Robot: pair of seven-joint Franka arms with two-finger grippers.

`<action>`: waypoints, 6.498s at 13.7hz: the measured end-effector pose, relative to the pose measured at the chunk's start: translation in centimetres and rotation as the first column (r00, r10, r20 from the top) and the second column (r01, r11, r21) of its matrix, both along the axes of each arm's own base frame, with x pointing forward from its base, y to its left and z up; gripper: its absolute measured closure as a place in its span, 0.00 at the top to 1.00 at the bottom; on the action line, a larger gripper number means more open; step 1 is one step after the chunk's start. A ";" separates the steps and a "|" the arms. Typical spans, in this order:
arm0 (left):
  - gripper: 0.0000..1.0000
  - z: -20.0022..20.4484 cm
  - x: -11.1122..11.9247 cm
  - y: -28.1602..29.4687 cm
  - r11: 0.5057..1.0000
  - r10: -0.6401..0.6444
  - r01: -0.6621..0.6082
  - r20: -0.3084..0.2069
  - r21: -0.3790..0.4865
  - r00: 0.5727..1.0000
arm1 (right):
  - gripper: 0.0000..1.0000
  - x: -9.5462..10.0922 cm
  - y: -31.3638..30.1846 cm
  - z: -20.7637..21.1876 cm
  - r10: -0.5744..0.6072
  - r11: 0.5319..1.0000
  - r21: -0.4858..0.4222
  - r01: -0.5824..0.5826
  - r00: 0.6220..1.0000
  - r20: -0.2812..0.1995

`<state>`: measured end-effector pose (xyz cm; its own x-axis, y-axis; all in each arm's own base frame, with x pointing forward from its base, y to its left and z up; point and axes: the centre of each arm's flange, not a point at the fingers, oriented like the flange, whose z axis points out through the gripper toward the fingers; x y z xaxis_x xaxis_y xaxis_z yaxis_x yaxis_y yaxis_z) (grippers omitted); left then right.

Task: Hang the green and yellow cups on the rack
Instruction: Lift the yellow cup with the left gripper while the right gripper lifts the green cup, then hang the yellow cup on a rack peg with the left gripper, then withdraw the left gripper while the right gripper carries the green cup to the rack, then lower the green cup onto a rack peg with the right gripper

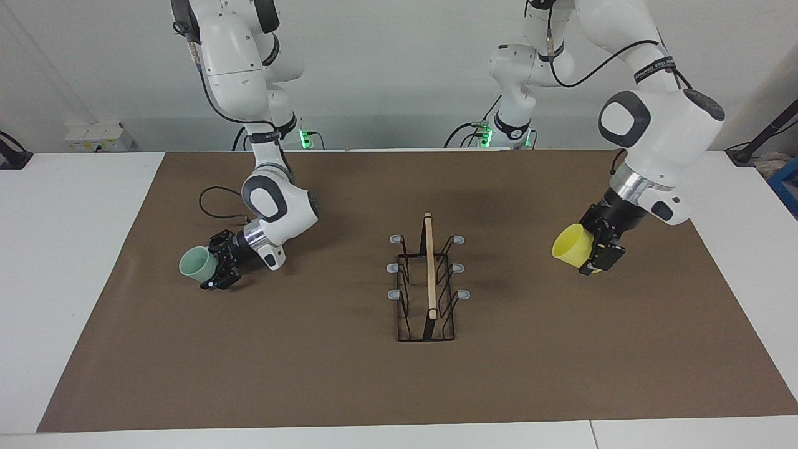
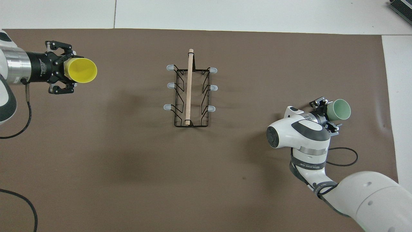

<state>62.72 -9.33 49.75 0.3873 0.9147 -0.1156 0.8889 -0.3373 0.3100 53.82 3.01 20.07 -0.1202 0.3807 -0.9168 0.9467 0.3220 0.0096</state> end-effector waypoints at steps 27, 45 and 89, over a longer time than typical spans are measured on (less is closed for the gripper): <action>0.68 -9.2 -14.6 -24.2 0.606 -0.497 -0.007 0.386 0.795 0.777 | 0.62 2.4 10.7 24.3 -0.396 0.623 0.707 0.335 0.914 -0.085; 1.00 -5.5 -14.9 -25.7 0.628 -0.517 0.095 0.322 0.772 0.793 | 0.62 4.7 15.9 30.2 -0.507 -0.380 0.889 0.255 0.746 -0.431; 1.00 11.8 -6.4 10.7 0.183 -0.953 0.954 -0.198 0.237 0.232 | 0.62 -1.0 19.6 23.3 -0.369 -0.904 0.352 -0.243 0.860 -0.354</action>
